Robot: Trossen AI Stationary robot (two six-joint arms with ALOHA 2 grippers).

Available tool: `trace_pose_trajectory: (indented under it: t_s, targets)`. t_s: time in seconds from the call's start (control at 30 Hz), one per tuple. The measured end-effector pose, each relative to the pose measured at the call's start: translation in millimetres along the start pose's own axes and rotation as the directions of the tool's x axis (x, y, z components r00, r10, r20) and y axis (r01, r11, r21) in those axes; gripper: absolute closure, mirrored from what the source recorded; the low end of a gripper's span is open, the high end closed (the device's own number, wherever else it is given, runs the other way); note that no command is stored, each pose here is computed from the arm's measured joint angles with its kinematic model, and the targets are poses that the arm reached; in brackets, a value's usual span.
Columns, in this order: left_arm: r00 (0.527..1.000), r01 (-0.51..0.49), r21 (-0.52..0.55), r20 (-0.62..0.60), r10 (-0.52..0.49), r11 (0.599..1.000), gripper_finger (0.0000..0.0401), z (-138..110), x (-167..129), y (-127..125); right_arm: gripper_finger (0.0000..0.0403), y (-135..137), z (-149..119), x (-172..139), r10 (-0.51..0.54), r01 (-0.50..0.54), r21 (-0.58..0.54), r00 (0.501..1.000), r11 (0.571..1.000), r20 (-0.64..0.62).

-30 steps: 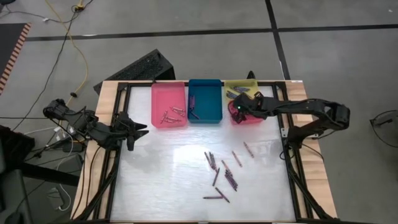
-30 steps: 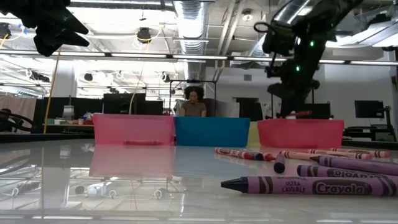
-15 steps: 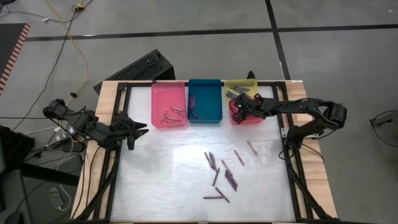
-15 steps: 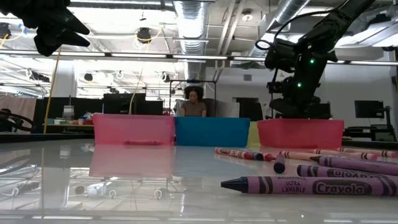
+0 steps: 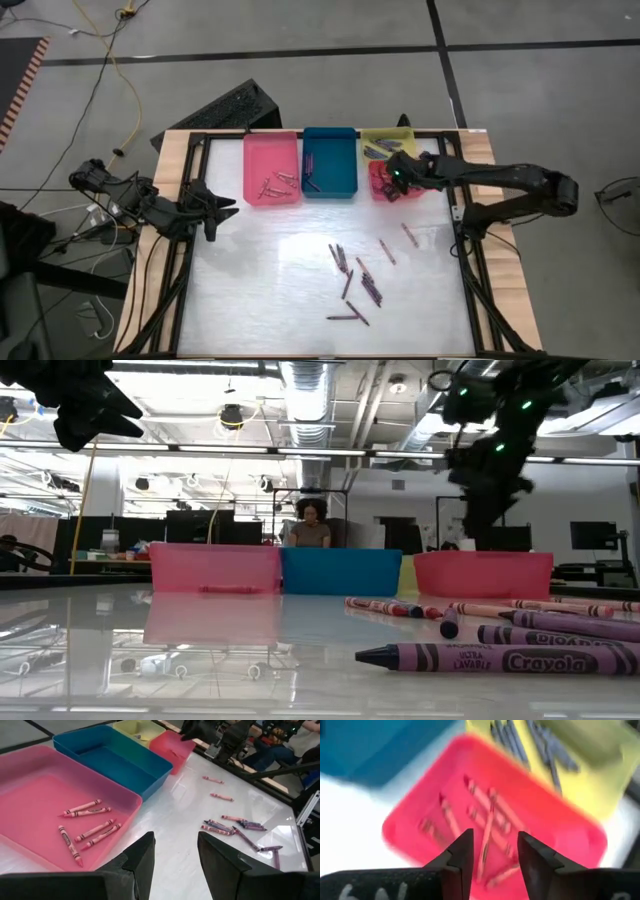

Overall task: Sort crayons
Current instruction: Put the pink crayon into the pink bin

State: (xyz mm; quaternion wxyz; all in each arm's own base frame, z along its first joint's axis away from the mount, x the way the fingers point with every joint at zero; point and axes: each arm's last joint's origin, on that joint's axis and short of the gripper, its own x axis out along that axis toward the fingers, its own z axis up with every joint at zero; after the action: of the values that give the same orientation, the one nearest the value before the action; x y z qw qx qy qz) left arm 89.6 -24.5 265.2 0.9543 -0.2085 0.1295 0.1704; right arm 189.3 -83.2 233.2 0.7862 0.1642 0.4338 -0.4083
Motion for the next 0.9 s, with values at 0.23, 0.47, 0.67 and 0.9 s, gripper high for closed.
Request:
trace_pose_trajectory:
  t_s: [0.23,0.47,0.67,0.9]
  targets:
    - [1.0,-0.002,0.003,-0.003,0.002,1.0,0.0262,0,0,0,0.0258,2,-35,-30,-0.008,0.021,0.082,0.988,0.996,-0.152]
    - [1.0,-0.002,-0.014,-0.003,0.002,1.0,0.0262,0,0,0,0.0257,23,-62,-44,0.03,-0.018,0.064,0.981,0.998,-0.193]
    - [1.0,-0.002,-0.023,-0.003,0.002,1.0,0.0262,0,0,0,0.0257,31,-99,-33,0.023,0.003,0.112,0.973,0.994,-0.228]
    - [1.0,-0.002,-0.024,-0.002,0.002,1.0,0.0262,0,0,0,0.0257,38,-129,-13,0.09,-0.052,0.185,0.974,0.981,-0.208]
